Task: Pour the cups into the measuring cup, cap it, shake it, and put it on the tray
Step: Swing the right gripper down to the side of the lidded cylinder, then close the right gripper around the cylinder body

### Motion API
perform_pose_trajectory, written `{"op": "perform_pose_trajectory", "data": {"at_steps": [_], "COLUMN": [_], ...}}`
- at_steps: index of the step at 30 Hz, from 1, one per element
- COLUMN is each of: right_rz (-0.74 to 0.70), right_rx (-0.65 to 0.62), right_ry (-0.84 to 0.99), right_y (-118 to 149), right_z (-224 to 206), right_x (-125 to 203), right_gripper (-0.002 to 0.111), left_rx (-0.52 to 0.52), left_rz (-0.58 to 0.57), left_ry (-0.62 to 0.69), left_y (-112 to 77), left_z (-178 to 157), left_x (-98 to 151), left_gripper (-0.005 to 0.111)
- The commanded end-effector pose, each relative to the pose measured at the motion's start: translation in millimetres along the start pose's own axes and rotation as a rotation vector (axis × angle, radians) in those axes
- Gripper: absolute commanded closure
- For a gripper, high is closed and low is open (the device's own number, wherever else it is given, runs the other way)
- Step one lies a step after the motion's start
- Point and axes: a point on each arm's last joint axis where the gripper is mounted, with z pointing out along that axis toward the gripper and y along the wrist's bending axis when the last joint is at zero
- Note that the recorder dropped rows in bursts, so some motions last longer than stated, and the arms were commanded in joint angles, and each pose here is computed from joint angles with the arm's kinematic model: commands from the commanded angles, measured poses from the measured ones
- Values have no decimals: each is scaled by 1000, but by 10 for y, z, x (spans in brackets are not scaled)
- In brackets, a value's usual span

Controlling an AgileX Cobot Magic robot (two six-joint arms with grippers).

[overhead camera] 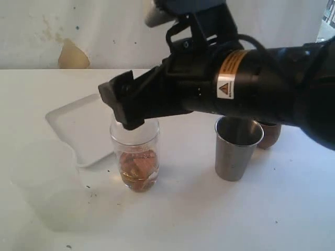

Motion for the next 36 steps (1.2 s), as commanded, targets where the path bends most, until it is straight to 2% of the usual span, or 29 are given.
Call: {"op": "perform_pose_trajectory", "data": {"at_steps": [1,7,9,16,18,24,29,36], "right_rz": [-15,-61,-127,-141,-128,-69,-187,-164], "right_rx": [0,-9,-20,-132,-120,66,9,13], "right_ry": [47,18,9,-178,-179,-149,-93,-82], "right_y": [-2,6,10,72,48,-139,-91,-108], "right_z": [157,183,190,148,133,105,189,427], "right_x": [120,106,162,626,725,908,1055,1265], "right_gripper": [4,4,4,4,4,4,4,4], "left_rx": [-2,-2,-2,-2,-2,-2,-2,-2], "left_rz": [-8,-8,-8,-8,-8,-8,-8,-8], "left_ry": [-8,-8,-8,-8,-8,-8,-8,-8], "left_y": [2,2,2,2,2,2,2,2], "left_z": [-1,-1,-1,-1,-1,-1,-1,-1], "left_x": [3,3,3,3,3,3,3,3], "left_gripper": [106,106,106,106,106,106,106,106]}}
